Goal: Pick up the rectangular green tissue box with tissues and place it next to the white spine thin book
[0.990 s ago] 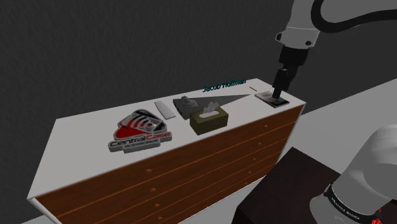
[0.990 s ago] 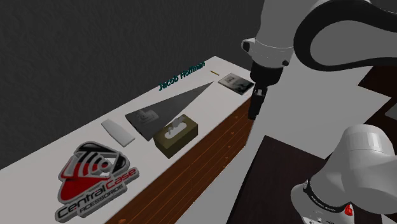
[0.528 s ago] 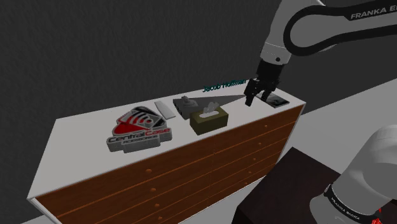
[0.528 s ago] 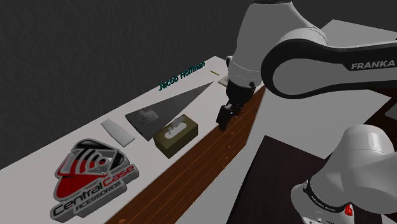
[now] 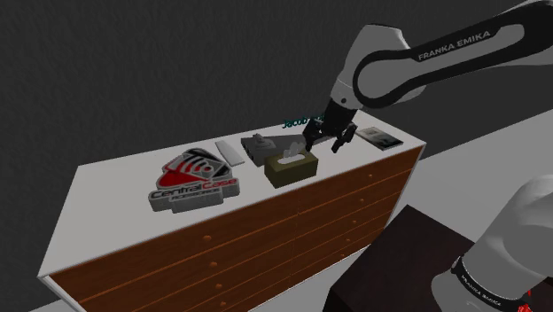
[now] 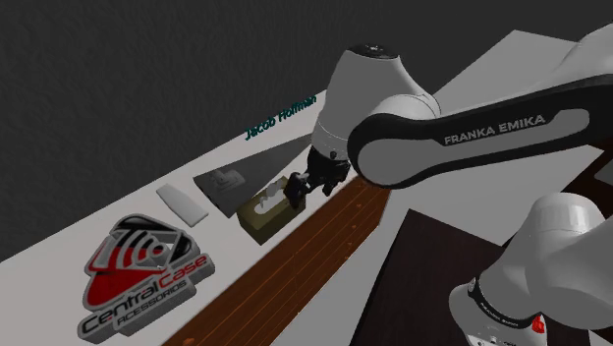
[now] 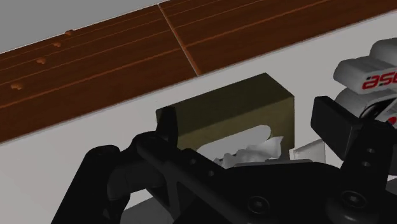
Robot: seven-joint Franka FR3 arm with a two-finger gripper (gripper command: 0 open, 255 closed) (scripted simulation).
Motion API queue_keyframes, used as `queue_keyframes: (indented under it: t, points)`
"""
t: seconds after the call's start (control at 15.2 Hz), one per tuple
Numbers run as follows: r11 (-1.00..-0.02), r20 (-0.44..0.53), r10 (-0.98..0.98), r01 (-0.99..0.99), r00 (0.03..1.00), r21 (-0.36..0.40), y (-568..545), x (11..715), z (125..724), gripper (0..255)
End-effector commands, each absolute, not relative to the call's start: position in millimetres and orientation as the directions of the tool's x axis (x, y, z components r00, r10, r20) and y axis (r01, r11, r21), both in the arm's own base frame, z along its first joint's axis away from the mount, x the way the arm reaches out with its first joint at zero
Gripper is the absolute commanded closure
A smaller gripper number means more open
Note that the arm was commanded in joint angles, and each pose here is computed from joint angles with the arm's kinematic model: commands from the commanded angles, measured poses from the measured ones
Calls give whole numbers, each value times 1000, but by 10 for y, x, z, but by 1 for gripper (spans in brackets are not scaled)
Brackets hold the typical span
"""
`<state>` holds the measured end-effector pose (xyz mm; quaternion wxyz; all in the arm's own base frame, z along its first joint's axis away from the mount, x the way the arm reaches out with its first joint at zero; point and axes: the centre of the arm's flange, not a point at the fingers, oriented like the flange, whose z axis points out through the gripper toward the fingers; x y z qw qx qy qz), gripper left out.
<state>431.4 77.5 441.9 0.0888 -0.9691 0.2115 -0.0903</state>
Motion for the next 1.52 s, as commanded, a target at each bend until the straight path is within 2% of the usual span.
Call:
queue_keyframes:
  t: [0.0, 0.46, 0.99, 1.45]
  points:
    - [-854, 149, -500, -458, 853, -246, 807, 4513, 4316, 0]
    - [-683, 163, -717, -635, 678, -360, 897, 5199, 3964, 0]
    - [-682, 163, -718, -636, 677, -361, 953, 5351, 3595, 0]
    - [-682, 163, -718, -636, 677, -361, 953, 5351, 3595, 0]
